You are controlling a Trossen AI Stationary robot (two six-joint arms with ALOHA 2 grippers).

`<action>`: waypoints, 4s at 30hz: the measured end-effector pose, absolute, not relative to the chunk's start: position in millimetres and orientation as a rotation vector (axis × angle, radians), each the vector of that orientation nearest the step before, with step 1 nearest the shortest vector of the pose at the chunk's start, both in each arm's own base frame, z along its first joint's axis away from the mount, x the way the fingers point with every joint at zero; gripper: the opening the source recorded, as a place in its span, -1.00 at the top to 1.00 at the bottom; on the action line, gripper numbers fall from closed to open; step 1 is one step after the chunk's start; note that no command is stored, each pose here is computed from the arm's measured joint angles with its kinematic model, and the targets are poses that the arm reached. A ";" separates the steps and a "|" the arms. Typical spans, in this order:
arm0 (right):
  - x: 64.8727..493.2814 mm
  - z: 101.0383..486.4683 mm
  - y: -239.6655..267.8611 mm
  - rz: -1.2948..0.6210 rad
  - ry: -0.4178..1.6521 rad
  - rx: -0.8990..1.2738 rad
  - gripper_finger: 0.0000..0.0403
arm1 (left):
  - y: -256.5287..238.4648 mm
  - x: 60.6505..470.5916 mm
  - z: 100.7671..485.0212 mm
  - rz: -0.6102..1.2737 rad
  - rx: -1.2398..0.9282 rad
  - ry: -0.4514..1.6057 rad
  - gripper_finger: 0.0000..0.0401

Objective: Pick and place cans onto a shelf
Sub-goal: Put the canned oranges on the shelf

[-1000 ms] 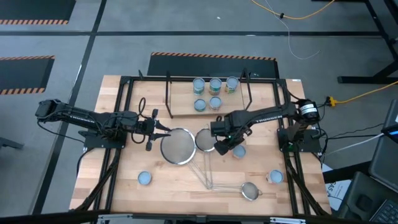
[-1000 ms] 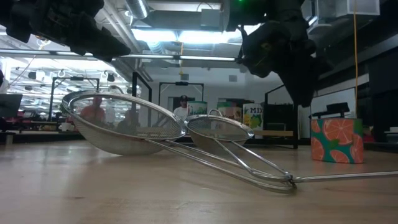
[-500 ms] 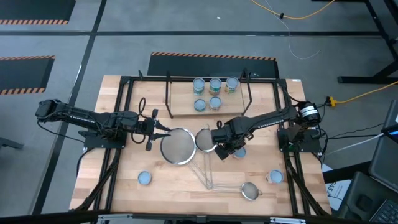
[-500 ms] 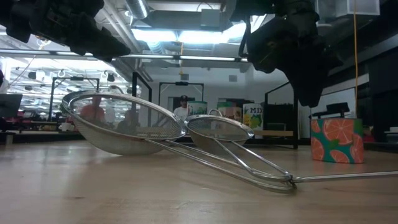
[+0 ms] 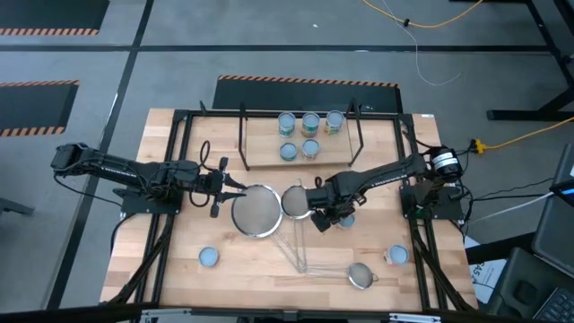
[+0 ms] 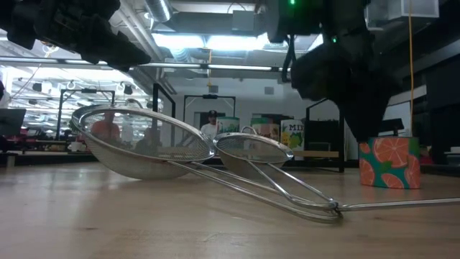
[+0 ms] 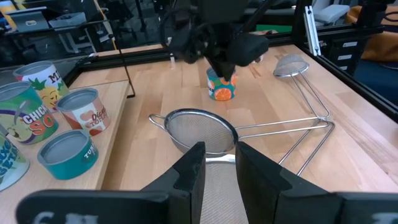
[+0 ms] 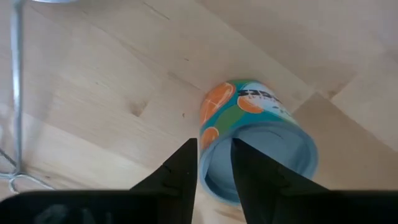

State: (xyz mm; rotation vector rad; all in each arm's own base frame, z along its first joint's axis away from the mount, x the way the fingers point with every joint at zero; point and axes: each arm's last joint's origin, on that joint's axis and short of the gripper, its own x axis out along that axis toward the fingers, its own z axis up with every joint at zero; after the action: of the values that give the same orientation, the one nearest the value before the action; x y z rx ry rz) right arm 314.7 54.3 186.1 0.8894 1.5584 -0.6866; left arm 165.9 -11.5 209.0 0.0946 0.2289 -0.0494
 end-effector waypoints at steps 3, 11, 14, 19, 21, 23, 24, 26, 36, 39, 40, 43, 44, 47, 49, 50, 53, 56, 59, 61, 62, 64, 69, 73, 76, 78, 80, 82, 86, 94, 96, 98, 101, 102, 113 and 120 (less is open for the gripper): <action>312.5 179.3 54.0 -0.671 1.551 0.902 0.49 | -11.5 165.9 209.1 -0.050 0.095 0.229 0.59; 310.8 177.0 53.7 -0.636 1.563 0.853 0.61 | -11.4 166.0 209.0 -0.049 0.095 0.229 0.59; 310.6 176.9 53.8 -0.564 1.582 0.785 0.82 | -11.4 165.9 209.1 -0.049 0.095 0.229 0.59; 310.9 181.4 53.8 -0.343 1.628 0.570 0.92 | -11.5 165.9 209.1 -0.049 0.095 0.229 0.59; 310.6 184.3 53.4 -0.226 1.661 0.435 0.92 | -11.5 165.9 209.1 -0.049 0.095 0.229 0.59; 312.3 189.2 53.5 -0.062 1.665 0.282 0.93 | -11.5 165.9 209.1 -0.049 0.094 0.229 0.59; 313.4 191.5 53.9 0.032 1.657 0.200 0.94 | -11.5 165.9 209.0 -0.049 0.094 0.229 0.59; 311.9 192.5 54.6 0.208 1.656 0.036 0.94 | -11.5 165.9 209.1 -0.049 0.094 0.229 0.59; 302.1 193.8 47.7 0.508 1.703 -0.501 0.89 | -11.5 165.9 209.1 -0.049 0.091 0.228 0.59; 302.6 194.0 45.6 0.484 1.705 -0.589 0.88 | -11.4 165.9 209.1 -0.049 0.091 0.228 0.59; 302.6 194.1 45.4 0.481 1.706 -0.597 0.88 | -11.5 165.9 209.0 -0.049 0.091 0.229 0.59; 302.6 194.1 45.2 0.479 1.707 -0.597 0.88 | -11.4 166.0 209.1 -0.048 0.090 0.228 0.59; 302.6 194.2 45.2 0.479 1.706 -0.597 0.87 | -11.4 165.9 209.1 -0.048 0.090 0.228 0.59; 302.6 194.3 45.2 0.479 1.706 -0.597 0.82 | -11.5 165.9 209.1 -0.049 0.091 0.228 0.59; 302.6 194.4 45.2 0.478 1.706 -0.596 0.75 | -11.5 166.0 209.1 -0.049 0.091 0.228 0.59; 302.5 194.5 45.2 0.478 1.706 -0.596 0.71 | -11.5 165.9 209.1 -0.049 0.091 0.228 0.59; 302.7 194.9 45.2 0.477 1.704 -0.595 0.60 | -11.4 165.9 209.1 -0.048 0.090 0.228 0.59; 302.6 195.0 45.2 0.476 1.704 -0.595 0.53 | -11.5 166.0 209.1 -0.049 0.091 0.229 0.59; 302.7 195.0 45.2 0.467 1.705 -0.587 0.50 | -11.4 165.9 209.1 -0.049 0.091 0.228 0.59; 302.8 195.0 45.2 0.430 1.710 -0.557 0.50 | -11.5 165.9 209.1 -0.049 0.091 0.228 0.59; 303.0 195.0 45.2 0.411 1.711 -0.542 0.50 | -11.5 165.9 209.1 -0.049 0.091 0.228 0.59; 303.0 195.0 45.3 0.382 1.714 -0.518 0.50 | -11.4 165.9 209.1 -0.048 0.091 0.228 0.59; 302.3 195.1 45.1 0.334 1.728 -0.477 0.50 | -11.5 165.9 209.1 -0.049 0.091 0.228 0.59; 301.8 195.2 45.1 0.323 1.734 -0.467 0.50 | -11.4 165.9 209.1 -0.049 0.091 0.228 0.59; 301.8 195.3 44.2 0.307 1.736 -0.492 0.50 | -11.5 165.9 209.1 -0.049 0.091 0.228 0.59; 301.9 195.8 42.6 0.280 1.740 -0.541 0.50 | -11.5 165.9 209.1 -0.049 0.091 0.228 0.59; 301.1 196.5 40.6 0.257 1.753 -0.580 0.50 | -11.5 165.9 209.1 -0.049 0.091 0.228 0.59; 298.5 197.2 40.1 0.277 1.780 -0.590 0.50 | -11.5 165.9 209.1 -0.048 0.091 0.228 0.59; 293.0 198.2 42.3 0.436 1.819 -0.567 0.50 | -11.4 165.9 209.1 -0.048 0.091 0.228 0.59; 300.3 196.5 42.8 0.414 1.742 -0.586 0.50 | -11.5 165.9 209.1 -0.048 0.091 0.228 0.59; 300.3 196.5 42.8 0.414 1.742 -0.586 0.50 | -11.5 165.9 209.1 -0.049 0.091 0.228 0.59; 300.3 196.5 42.8 0.413 1.743 -0.585 0.50 | -11.4 165.9 209.1 -0.049 0.091 0.228 0.59; 300.1 196.5 43.1 0.421 1.743 -0.574 0.50 | -11.4 165.9 209.1 -0.048 0.091 0.228 0.59; 300.0 196.4 43.6 0.434 1.741 -0.557 0.50 | -11.5 166.0 209.1 -0.049 0.091 0.228 0.59; 301.9 193.4 44.7 0.446 1.734 -0.535 0.50 | -11.4 165.9 209.1 -0.048 0.091 0.228 0.59; 306.2 182.7 45.4 0.429 1.758 -0.518 0.51 | -11.4 165.9 209.1 -0.048 0.091 0.228 0.59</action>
State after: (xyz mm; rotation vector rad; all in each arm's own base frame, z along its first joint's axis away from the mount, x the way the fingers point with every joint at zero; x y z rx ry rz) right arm 306.2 45.4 182.7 -0.5179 1.7575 0.4291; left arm 165.9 -11.4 209.1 0.0907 0.2282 -0.0485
